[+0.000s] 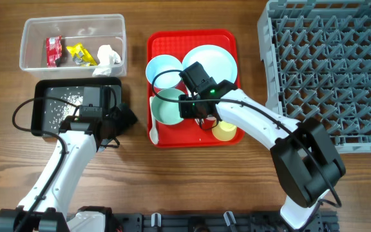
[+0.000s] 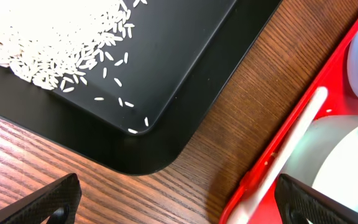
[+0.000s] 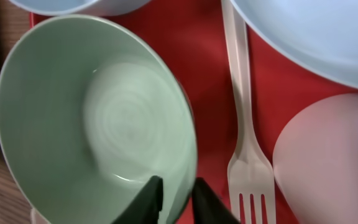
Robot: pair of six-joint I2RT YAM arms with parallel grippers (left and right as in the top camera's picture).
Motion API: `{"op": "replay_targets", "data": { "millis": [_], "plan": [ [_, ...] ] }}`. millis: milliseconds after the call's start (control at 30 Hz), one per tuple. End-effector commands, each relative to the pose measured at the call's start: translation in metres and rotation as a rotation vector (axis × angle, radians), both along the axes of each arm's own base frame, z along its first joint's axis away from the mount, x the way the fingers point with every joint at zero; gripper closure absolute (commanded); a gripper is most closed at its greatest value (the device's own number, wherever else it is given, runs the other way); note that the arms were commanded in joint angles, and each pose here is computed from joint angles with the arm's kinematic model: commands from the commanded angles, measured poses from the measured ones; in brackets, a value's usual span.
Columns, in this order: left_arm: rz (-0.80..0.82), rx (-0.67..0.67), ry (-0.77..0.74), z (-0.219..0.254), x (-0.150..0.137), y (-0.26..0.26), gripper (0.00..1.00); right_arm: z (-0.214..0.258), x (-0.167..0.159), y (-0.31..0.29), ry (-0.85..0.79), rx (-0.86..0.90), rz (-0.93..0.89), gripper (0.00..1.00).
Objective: Sort waste into correct bins and load items into the dishwasher rack
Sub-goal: 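Grasp the green bowl with the right gripper and lift it, then carry the green bowl with the right gripper into the grey dish rack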
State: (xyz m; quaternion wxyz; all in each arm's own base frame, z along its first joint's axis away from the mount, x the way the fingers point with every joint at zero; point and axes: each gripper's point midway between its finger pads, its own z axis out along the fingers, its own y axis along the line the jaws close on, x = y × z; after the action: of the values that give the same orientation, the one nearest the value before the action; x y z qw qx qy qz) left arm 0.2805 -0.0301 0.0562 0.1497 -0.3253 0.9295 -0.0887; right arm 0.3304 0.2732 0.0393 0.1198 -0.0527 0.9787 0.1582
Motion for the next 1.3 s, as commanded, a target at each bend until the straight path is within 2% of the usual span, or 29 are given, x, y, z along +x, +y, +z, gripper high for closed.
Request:
{"op": "replay_targets", "data": {
  "millis": [0,200,333,433,567,733,867,1033,1267],
  "plan": [
    [0.021,0.0,0.009,-0.003,-0.002,0.001,0.0,-0.008,0.001,0.0,0.023,0.008,-0.002,0.96],
    [0.021,-0.001,0.01,-0.003,-0.002,0.001,0.0,0.008,0.009,-0.002,-0.003,0.028,0.007,0.96],
    [0.021,-0.001,0.009,-0.003,-0.002,0.001,0.0,0.061,0.02,-0.006,-0.129,0.019,0.045,0.96],
    [0.021,-0.001,0.009,-0.003,-0.002,0.001,0.0,0.117,0.029,-0.025,-0.286,-0.039,0.053,0.96],
    [0.02,-0.004,0.009,-0.003,-0.002,0.001,0.0,0.191,0.04,-0.07,-0.527,-0.194,-0.012,0.96],
    [0.017,-0.012,0.01,-0.003,-0.003,-0.001,0.0,0.25,0.054,-0.152,-0.759,-0.552,-0.226,0.96],
    [0.0,-0.061,0.015,-0.003,-0.003,-0.01,0.0,0.263,0.08,-0.202,-0.811,-0.769,-0.33,0.96],
    [-0.009,-0.084,0.017,-0.002,-0.004,-0.014,0.0,0.272,0.13,-0.258,-0.886,-0.842,-0.504,0.96],
    [-0.009,-0.084,0.017,-0.002,-0.004,-0.014,0.0,0.251,0.176,-0.329,-0.849,-1.141,-0.506,0.96]
  ]
}}
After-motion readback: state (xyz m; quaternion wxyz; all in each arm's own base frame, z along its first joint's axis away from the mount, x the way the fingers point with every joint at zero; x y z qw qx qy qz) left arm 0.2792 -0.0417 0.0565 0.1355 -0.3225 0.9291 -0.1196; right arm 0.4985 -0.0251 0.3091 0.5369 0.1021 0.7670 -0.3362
